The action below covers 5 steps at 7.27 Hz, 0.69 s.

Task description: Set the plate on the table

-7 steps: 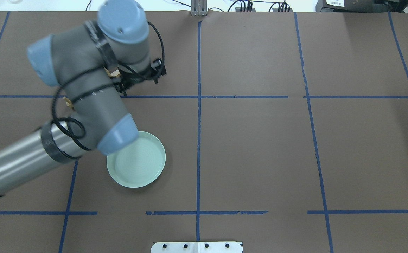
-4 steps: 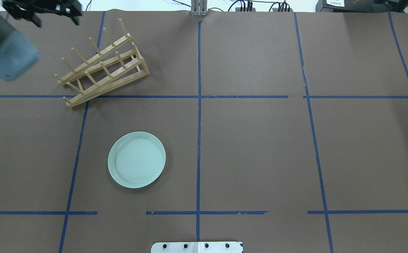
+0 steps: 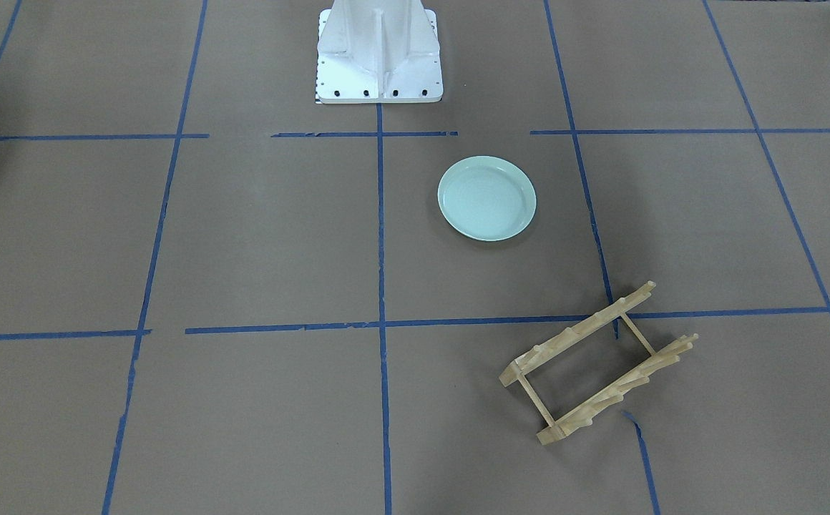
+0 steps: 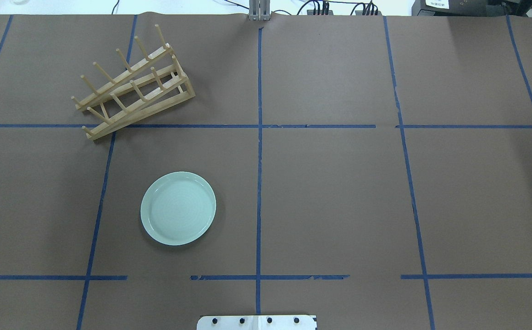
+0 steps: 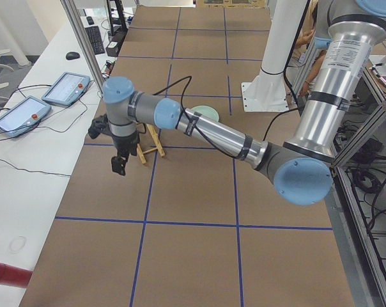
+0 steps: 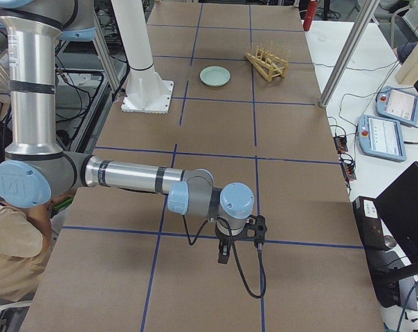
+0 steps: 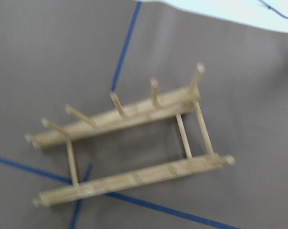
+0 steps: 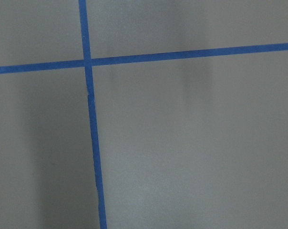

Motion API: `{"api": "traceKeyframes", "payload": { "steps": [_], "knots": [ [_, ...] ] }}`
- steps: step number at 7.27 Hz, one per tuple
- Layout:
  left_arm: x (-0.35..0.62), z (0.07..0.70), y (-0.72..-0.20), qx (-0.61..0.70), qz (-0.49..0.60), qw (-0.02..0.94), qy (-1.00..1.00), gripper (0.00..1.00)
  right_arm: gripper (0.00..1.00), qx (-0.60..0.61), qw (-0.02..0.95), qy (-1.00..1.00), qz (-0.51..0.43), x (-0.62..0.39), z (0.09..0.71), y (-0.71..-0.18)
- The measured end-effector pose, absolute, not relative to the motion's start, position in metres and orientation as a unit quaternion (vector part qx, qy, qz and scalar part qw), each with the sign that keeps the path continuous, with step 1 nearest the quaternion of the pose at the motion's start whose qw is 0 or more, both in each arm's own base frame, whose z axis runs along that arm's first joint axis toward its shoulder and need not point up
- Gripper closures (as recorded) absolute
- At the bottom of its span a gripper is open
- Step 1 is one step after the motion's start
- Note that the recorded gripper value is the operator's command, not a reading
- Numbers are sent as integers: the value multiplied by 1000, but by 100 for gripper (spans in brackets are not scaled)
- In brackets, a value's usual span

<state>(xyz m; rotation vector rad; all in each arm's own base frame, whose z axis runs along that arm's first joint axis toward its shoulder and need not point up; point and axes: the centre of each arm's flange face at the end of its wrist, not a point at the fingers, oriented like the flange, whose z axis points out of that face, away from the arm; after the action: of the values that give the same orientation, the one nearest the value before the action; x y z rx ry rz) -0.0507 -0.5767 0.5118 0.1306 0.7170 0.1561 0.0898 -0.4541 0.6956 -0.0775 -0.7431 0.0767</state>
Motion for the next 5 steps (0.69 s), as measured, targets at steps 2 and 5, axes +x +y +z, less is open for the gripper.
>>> {"api": "traceKeyframes", "payload": {
  "steps": [2,5],
  "knots": [
    [-52,544,-547,26,61,909,412,0,0,-38,930,-363,38,90,696,-454],
    [-52,550,-542,51,71,902,422,0,0,-38,930,-363,37,90,696,-454]
  ]
}}
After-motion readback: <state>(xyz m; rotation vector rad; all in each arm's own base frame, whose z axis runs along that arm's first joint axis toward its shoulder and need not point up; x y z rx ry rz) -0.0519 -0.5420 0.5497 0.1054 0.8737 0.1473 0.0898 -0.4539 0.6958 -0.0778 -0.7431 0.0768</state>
